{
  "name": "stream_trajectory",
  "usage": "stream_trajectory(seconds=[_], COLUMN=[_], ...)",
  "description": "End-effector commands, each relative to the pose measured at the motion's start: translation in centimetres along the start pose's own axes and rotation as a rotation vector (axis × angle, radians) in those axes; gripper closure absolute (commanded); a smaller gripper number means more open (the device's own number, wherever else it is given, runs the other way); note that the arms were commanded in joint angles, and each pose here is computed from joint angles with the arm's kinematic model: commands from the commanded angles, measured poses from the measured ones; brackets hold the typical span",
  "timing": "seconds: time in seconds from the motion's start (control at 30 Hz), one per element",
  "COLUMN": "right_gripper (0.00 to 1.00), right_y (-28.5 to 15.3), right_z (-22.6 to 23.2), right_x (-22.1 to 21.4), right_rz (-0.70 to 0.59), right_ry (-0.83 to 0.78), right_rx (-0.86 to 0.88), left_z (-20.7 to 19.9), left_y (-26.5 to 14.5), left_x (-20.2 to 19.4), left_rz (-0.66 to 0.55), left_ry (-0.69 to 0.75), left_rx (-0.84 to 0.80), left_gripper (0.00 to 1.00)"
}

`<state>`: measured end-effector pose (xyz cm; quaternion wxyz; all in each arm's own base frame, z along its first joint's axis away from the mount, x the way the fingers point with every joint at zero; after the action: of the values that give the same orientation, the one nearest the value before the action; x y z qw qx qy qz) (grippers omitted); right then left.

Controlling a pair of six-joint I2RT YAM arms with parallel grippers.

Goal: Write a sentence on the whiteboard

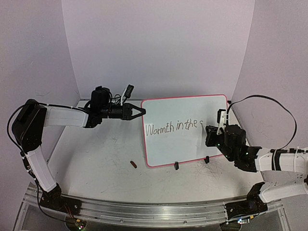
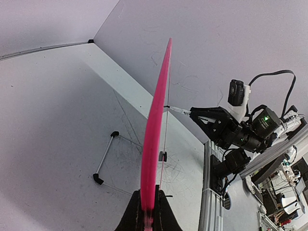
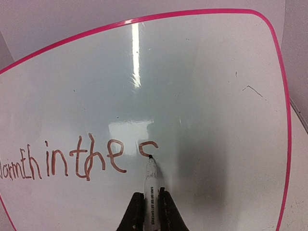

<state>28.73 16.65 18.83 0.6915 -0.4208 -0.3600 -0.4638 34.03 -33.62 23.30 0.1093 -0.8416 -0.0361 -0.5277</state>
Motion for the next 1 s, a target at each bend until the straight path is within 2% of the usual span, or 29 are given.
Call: stream_trajectory(seconds=[0.0,0.57,0.97], right_gripper=[1.00,1.00,1.00], right_y=[0.0,-0.3,0.3], right_z=[-1.0,0.0,1.2], right_x=[-0.1,-1.4,-0.7], right_rz=[0.013,0.066,0.046], right_ry=[0.003,0.005,0.000], right_rx=[-0.069,-0.018,0.018], left_z=[-1.3,-1.2,-1.3], left_y=[1.0,1.0,0.9], left_x=[-0.8,-0.8,-0.7], left_rz=[0.040,0.041,0.040], left_ry=[0.010,0.007,0.010], left_rx=[-0.029,-0.028,-0.029], left_gripper=[1.00,1.00,1.00])
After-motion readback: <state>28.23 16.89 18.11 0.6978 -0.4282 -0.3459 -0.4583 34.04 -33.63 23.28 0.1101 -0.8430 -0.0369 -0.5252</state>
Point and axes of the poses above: each gripper's point midway between its finger pads, its own y axis out along the fingers, its own z axis along the line the jaws close on, x = y × z, the point moved 3 cm from there along -y, back along the fingers, and after that the axes turned 12 degrees about y, right-handed, at the moved point
